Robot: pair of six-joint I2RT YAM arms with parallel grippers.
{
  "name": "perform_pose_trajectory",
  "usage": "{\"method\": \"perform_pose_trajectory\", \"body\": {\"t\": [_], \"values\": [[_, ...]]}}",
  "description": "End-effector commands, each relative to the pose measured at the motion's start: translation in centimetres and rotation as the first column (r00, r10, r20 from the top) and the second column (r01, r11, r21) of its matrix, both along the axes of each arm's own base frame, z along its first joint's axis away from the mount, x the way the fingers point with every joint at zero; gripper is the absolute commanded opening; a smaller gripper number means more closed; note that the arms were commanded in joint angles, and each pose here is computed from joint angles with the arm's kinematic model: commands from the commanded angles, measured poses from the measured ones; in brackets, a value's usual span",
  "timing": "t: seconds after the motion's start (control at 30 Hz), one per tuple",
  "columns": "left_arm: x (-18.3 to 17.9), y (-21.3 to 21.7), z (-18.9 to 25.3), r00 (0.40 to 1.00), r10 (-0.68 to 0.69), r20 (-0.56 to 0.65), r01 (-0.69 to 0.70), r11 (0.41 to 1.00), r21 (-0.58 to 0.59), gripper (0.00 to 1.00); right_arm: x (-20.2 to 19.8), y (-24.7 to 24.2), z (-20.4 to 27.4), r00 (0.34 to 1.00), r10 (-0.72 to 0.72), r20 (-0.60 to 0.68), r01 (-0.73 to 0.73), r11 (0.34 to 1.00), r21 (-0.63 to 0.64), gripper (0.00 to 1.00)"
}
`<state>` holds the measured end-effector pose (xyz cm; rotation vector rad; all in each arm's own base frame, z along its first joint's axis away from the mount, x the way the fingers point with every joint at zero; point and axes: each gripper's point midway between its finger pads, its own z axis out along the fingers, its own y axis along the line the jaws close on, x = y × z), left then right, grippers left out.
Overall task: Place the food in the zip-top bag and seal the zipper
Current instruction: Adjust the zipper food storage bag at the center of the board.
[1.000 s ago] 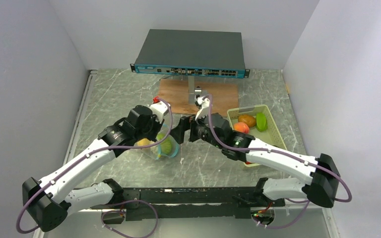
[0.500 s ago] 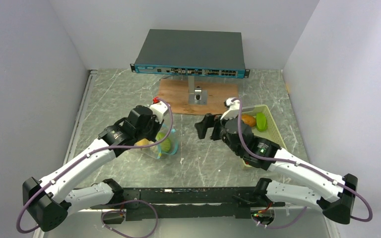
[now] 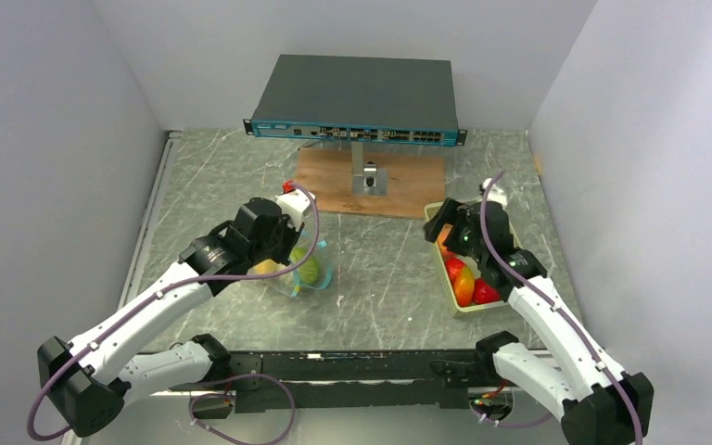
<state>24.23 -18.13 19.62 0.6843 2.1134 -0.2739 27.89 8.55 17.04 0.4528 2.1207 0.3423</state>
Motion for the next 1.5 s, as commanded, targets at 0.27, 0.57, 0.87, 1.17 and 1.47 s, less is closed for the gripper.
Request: {"method": "perform_pose_trajectory", "body": {"t": [0.27, 0.57, 0.87, 1.17, 1.47], "values": [[0.3, -0.6, 2.9, 0.998, 0.005, 0.056, -0.001, 0.997, -0.071, 0.00, -8.4, 21.4, -0.5, 0.672, 0.693, 0.260, -0.739, 0.650, 0.179, 0.76], [0.4, -0.5, 3.1, 0.997, 0.009, 0.071, -0.004, 0.997, -0.074, 0.00, -7.9, 26.1, -5.3, 0.687, 0.675, 0.269, -0.726, 0.625, 0.288, 0.65], [0.3, -0.3, 3.3, 0.997, 0.014, 0.080, -0.007, 0.997, -0.079, 0.00, -6.3, 27.9, -8.7, 0.782, 0.590, 0.204, -0.623, 0.720, 0.307, 0.58], [0.3, -0.2, 3.4, 0.996, 0.016, 0.085, -0.009, 0.996, -0.084, 0.00, -6.1, 30.1, -9.8, 0.765, 0.617, 0.184, -0.642, 0.711, 0.287, 0.54], [0.5, 0.1, 3.2, 0.996, 0.033, 0.086, -0.028, 0.997, -0.067, 0.00, -6.8, 31.5, -8.9, 0.738, 0.649, 0.185, -0.669, 0.668, 0.325, 0.23]]}}
